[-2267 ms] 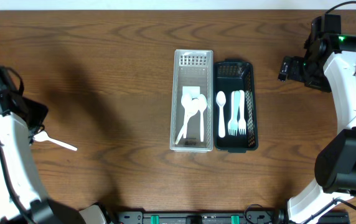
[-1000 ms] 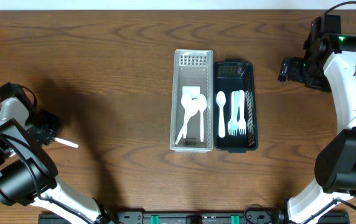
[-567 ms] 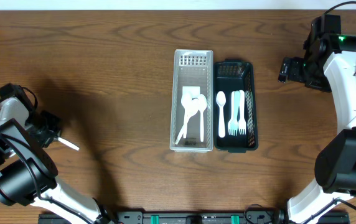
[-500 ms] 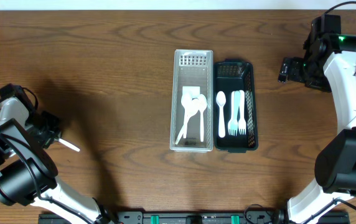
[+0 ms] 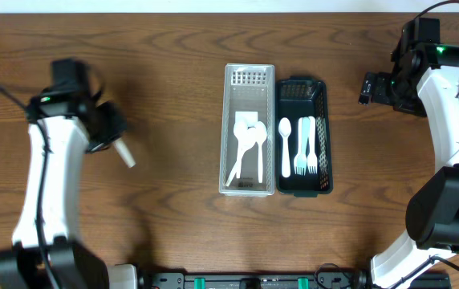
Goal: Pack container
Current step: 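Carry the last spoon into the clear tray and release it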
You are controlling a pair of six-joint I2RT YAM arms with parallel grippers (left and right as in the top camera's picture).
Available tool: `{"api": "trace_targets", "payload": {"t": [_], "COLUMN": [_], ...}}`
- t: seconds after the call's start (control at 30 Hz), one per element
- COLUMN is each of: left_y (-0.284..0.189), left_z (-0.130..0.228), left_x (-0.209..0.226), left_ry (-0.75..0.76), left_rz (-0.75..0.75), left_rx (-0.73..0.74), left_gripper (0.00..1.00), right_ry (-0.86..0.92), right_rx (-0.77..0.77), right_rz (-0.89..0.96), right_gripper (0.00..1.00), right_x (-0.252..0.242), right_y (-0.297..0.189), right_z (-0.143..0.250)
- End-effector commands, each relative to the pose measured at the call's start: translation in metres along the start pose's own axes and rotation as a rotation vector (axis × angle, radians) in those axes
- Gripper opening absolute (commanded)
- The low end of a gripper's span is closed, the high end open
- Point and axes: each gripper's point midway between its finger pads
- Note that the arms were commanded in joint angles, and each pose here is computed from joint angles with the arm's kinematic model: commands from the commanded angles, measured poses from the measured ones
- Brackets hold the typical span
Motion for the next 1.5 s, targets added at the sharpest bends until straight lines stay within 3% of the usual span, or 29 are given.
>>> {"api": "trace_targets", "payload": {"t": [0.0, 0.17, 0.33, 0.63, 0.83, 1.0, 1.13, 1.2, 1.37, 1.47], "left_y": [-0.037, -0.062, -0.051, 0.028, 0.071, 0.080, 0.068, 0.055, 0.014, -0.009], "left_z": [0.023, 0.071, 0.118, 0.168, 0.180, 0.178, 0.158, 0.142, 0.088, 0.043], "left_x": [-0.057, -0.129, -0.169, -0.197, -0.198, -0.196, -0.197, -0.197, -0.189, -0.177], "left_ry": [0.193, 0.459, 0.597, 0.704, 0.721, 0.729, 0.746, 0.738, 0.654, 0.568], "left_rz": [0.103, 0.233, 0.288, 0.199, 0.139, 0.126, 0.130, 0.130, 0.128, 0.130], "left_rx": [-0.034, -0.057, -0.023, 0.096, 0.142, 0.148, 0.077, 0.021, -0.157, -0.265], "left_gripper": [0.06, 0.06, 0.06, 0.06, 0.07, 0.22, 0.50, 0.58, 0.99, 0.98], "right_ry": [-0.004, -0.004, -0.004, -0.004, -0.005, -0.014, -0.014, -0.021, -0.085, -0.143], "right_rx": [-0.004, -0.005, -0.004, -0.004, -0.004, -0.005, -0.017, -0.033, -0.132, -0.259], "right_rz": [0.005, 0.005, 0.005, 0.005, 0.005, 0.005, 0.006, 0.004, -0.018, -0.033], "right_gripper": [0.99, 0.99, 0.99, 0.99, 0.99, 0.99, 0.99, 0.99, 0.99, 0.99], "right_x": [-0.003, -0.003, -0.003, -0.003, -0.003, -0.003, -0.003, -0.002, 0.013, 0.033], "right_y": [0.000, 0.000, 0.000, 0.000, 0.000, 0.000, 0.000, 0.000, -0.003, -0.011], "right_z": [-0.001, -0.001, -0.001, -0.001, -0.001, -0.001, -0.004, -0.008, -0.032, -0.063]}}
Point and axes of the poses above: each gripper's point midway between its finger pads, its own y axis out along the fingers, its own x axis along the line the jaws close on, z = x × y, and after that the axes turned 15 degrees about -y, right-handed
